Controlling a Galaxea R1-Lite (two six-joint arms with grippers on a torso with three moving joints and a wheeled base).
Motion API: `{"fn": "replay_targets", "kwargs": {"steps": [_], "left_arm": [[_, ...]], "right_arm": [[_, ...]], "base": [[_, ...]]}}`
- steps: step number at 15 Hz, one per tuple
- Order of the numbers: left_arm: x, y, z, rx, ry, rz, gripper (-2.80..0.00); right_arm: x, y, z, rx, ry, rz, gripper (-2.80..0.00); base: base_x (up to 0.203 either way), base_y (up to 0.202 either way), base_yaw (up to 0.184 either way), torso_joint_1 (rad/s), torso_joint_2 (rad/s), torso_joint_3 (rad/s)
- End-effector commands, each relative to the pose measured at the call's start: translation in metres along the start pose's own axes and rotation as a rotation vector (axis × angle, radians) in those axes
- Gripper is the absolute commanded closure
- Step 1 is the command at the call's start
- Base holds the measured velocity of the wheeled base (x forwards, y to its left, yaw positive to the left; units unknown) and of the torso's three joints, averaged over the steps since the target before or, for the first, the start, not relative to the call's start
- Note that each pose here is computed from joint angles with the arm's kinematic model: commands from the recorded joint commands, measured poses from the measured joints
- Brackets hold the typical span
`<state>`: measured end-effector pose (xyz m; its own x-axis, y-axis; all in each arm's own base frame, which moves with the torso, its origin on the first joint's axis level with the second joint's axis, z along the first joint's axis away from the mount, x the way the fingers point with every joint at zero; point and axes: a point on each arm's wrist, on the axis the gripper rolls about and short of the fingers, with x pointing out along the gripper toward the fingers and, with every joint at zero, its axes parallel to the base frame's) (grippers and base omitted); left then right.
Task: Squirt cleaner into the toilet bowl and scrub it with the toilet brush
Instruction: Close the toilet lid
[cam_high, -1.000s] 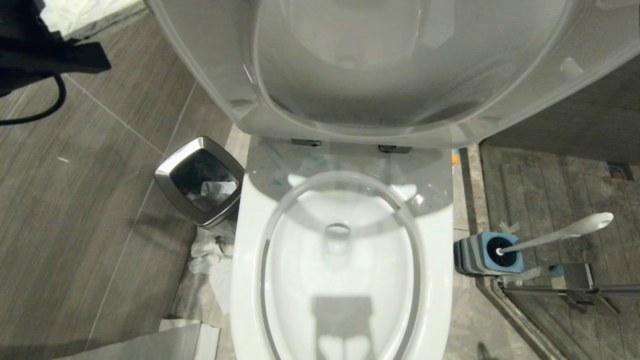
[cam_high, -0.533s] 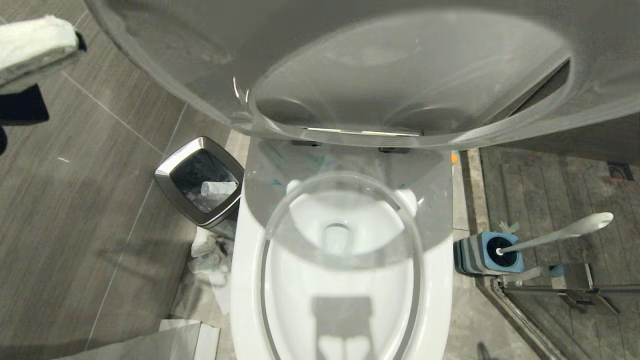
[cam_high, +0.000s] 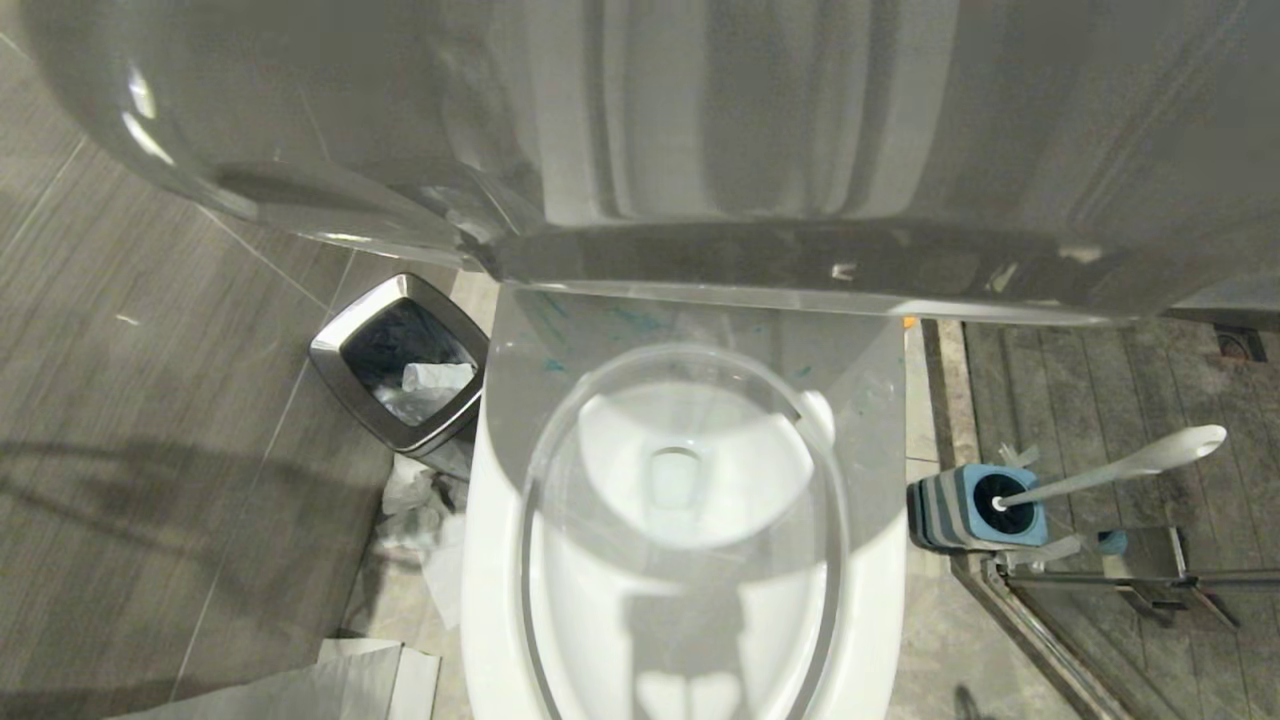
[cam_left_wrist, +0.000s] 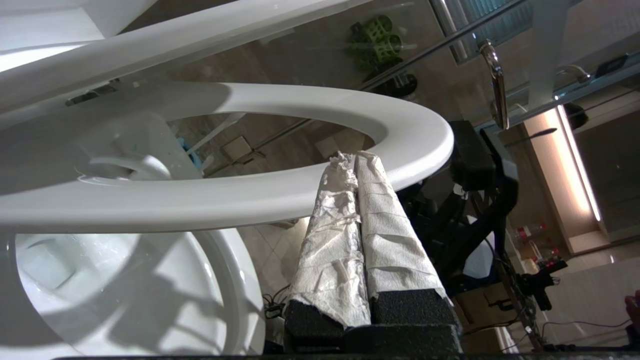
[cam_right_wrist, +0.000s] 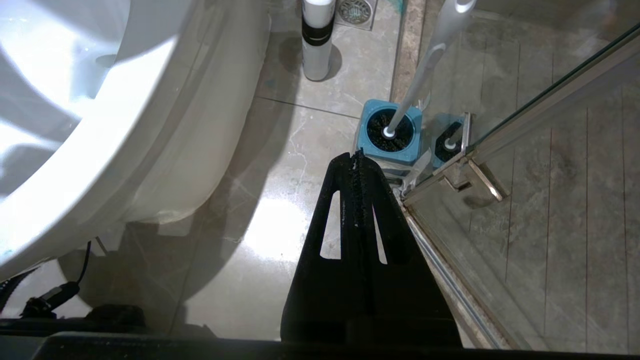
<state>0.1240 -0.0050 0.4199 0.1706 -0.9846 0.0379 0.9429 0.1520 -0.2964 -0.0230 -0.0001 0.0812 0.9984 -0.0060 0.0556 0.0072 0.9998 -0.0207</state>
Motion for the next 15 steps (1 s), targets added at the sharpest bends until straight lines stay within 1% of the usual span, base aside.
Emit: {"fn": "replay_targets", "kwargs": {"steps": [1, 4, 10, 15], "left_arm": [[-0.001, -0.011, 0.001, 0.017, 0.004, 0.003, 0.0], [-0.005, -0.019, 0.0, 0.039, -0.008, 0.043, 0.0], [-0.005, -0.025, 0.0, 0.052, -0.008, 0.043, 0.0], [-0.005, -0.024, 0.0, 0.047, -0.007, 0.041, 0.0]], "right_arm": [[0.002, 0.0, -0.007, -0.001, 0.025, 0.0, 0.0], [0.002, 0.0, -0.007, -0.001, 0.023, 0.0, 0.0], [0.002, 0.0, -0.007, -0.001, 0.023, 0.0, 0.0], [0.002, 0.0, -0.007, -0.001, 0.024, 0.0, 0.0]], "base": [[0.0, 0.0, 0.0, 0.0, 0.0, 0.0], [0.0, 0.0, 0.0, 0.0, 0.0, 0.114], [0.0, 0.0, 0.0, 0.002, 0.0, 0.191], [0.0, 0.0, 0.0, -0.001, 0.0, 0.2]]}}
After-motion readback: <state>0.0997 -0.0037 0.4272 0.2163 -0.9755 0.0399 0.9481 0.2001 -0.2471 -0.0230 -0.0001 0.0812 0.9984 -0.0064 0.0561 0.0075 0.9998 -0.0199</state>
